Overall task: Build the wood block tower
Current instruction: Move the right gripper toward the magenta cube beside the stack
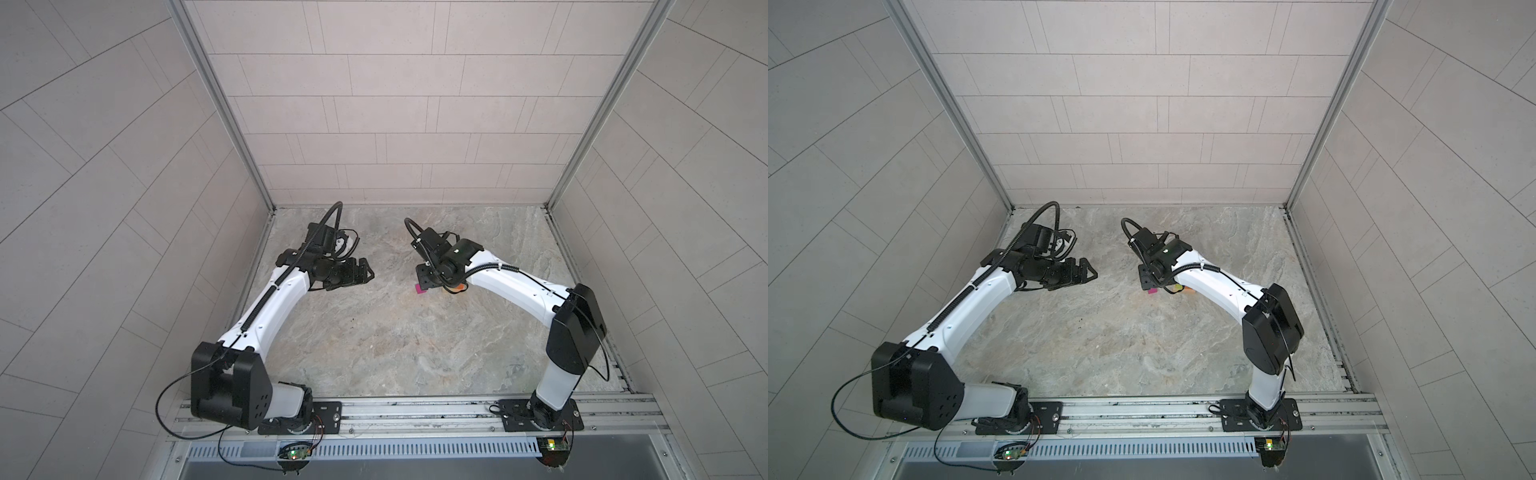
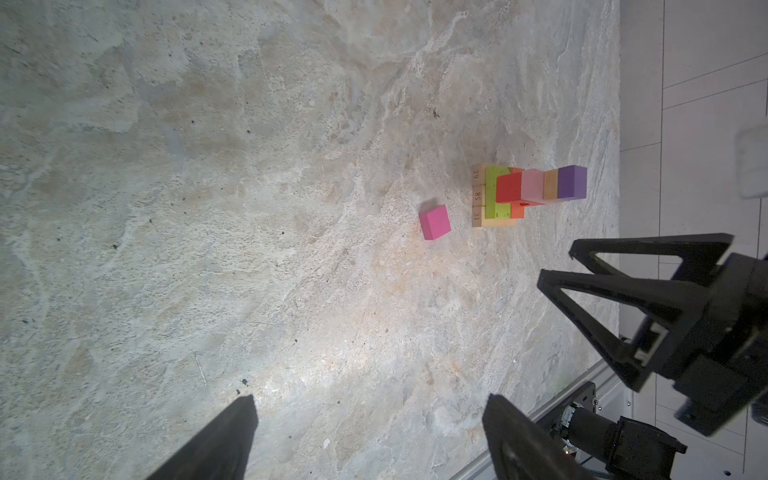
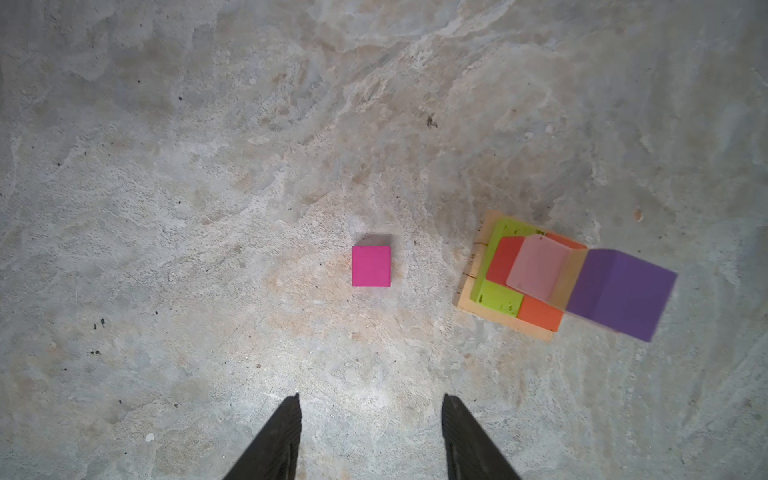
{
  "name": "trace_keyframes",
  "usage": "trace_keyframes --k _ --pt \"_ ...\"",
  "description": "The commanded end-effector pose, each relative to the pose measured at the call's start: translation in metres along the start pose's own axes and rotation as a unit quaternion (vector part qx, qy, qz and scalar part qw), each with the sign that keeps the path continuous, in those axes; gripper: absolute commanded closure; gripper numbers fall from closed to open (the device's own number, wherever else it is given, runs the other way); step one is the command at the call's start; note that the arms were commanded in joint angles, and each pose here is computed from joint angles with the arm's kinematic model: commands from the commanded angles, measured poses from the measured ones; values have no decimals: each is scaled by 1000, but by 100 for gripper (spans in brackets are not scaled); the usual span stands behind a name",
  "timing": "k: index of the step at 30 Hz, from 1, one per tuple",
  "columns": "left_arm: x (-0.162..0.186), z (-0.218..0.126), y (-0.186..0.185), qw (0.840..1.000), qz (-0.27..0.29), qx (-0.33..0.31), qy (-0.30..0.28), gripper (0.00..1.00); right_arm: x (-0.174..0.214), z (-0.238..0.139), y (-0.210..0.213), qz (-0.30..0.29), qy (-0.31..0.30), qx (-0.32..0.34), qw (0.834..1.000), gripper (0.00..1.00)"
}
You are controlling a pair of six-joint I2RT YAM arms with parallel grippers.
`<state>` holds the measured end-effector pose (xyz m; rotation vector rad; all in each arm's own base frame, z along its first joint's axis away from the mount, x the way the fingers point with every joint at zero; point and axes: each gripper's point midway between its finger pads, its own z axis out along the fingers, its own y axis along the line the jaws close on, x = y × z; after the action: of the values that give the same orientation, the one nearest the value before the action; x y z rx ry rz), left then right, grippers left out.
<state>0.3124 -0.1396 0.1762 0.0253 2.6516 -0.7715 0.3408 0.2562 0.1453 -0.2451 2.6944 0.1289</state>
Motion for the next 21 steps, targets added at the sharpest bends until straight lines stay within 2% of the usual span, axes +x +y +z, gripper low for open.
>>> trace_keyframes --k 1,13,21 --pt "0 -6 -1 1000 -1 3 -10 8 0 11 4 -12 6 6 1000 47" --pt "0 -6 -2 1000 1 7 -10 8 1 60 9 -38 45 37 998 51" --pt "0 -6 -2 1000 0 7 -9 8 1 83 1 -31 65 56 996 53"
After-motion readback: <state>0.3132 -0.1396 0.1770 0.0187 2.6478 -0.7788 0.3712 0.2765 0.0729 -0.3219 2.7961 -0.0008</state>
